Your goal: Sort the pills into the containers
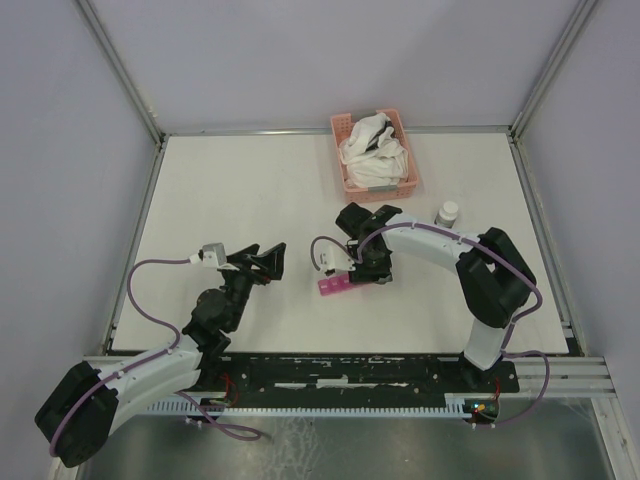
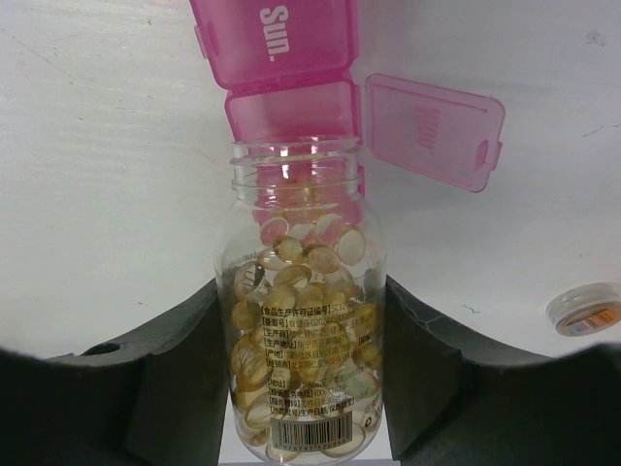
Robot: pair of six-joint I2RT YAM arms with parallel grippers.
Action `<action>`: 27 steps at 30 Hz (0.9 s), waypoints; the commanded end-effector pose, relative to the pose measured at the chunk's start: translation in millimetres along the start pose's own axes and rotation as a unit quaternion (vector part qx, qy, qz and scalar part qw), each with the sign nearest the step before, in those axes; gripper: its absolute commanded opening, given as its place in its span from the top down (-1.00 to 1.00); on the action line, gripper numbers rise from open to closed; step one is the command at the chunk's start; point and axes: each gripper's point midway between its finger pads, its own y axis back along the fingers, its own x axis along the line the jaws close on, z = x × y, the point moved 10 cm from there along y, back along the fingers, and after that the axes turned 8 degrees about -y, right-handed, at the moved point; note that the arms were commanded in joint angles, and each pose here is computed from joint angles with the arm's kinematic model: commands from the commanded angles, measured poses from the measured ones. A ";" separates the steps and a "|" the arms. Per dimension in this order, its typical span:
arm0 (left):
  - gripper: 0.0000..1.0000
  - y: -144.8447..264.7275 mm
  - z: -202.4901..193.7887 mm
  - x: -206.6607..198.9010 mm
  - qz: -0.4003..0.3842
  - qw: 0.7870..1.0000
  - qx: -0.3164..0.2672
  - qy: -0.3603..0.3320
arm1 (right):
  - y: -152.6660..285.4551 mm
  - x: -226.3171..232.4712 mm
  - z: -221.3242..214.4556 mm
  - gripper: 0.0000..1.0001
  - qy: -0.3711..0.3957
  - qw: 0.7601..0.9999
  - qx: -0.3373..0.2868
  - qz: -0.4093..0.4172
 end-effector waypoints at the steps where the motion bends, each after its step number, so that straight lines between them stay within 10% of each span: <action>1: -0.99 0.1 5.6 -2.1 -0.006 0.999 -0.023 0.031 | 9.2 -5.7 6.3 0.99 -0.004 1.000 0.004 -0.026; 27: -0.99 0.1 5.9 -2.2 -0.006 0.999 -0.023 0.032 | 12.3 -5.1 9.5 0.99 0.004 0.999 0.014 -0.037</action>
